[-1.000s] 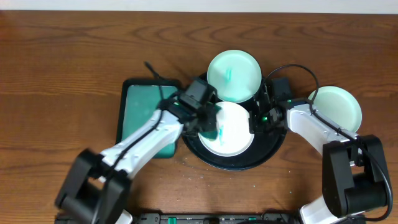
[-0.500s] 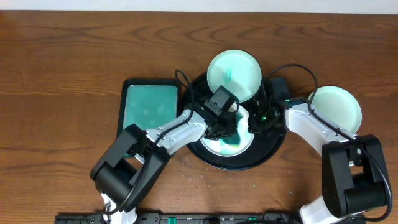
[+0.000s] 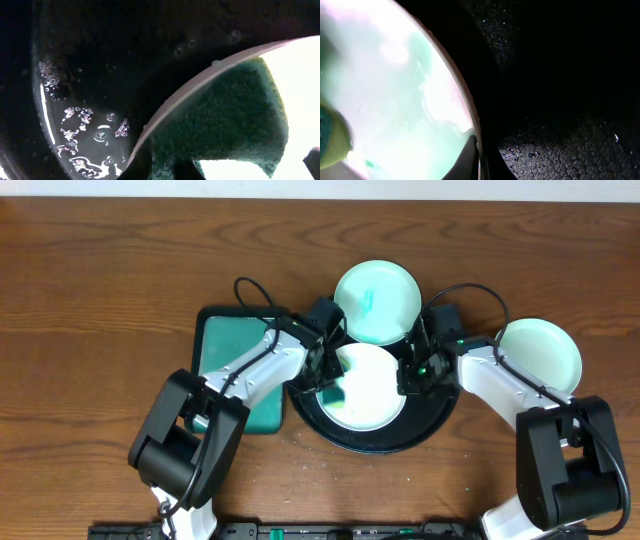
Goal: Clean dirty plates on tray and stack at the side
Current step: 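Scrub the white plate with the sponge in the left gripper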
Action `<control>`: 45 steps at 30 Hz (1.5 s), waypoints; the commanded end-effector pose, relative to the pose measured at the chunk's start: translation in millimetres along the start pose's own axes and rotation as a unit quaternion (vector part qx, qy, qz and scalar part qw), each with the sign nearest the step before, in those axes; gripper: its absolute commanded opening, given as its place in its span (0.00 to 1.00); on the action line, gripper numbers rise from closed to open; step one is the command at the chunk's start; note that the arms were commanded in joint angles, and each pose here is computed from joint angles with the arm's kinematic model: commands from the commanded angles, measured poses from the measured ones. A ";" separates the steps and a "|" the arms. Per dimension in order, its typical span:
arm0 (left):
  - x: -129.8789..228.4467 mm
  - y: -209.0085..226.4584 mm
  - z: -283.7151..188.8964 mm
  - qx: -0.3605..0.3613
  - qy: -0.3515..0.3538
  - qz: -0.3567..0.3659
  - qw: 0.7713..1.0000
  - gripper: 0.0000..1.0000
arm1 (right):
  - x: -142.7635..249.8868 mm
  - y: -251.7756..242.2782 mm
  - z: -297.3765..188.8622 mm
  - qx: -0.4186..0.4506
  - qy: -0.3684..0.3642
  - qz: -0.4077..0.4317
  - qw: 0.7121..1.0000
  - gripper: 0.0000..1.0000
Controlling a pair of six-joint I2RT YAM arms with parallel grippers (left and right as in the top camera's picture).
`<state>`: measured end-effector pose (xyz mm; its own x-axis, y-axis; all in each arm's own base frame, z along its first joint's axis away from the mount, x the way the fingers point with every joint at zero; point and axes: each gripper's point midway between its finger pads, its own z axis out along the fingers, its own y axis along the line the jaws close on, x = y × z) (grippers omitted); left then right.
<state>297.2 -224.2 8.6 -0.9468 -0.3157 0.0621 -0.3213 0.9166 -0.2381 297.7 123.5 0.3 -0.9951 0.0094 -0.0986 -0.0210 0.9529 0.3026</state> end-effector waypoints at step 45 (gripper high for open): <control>-33.1 23.2 -15.9 -0.138 -0.137 0.206 0.959 0.07 | 14.6 -14.2 13.3 0.034 0.025 0.008 0.999 0.01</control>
<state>303.0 -224.7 19.5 -0.9868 0.0149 -0.1612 0.0305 0.9951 -0.0944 295.1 124.9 0.3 -0.9962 0.0165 -0.0854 -0.0106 0.9513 0.3080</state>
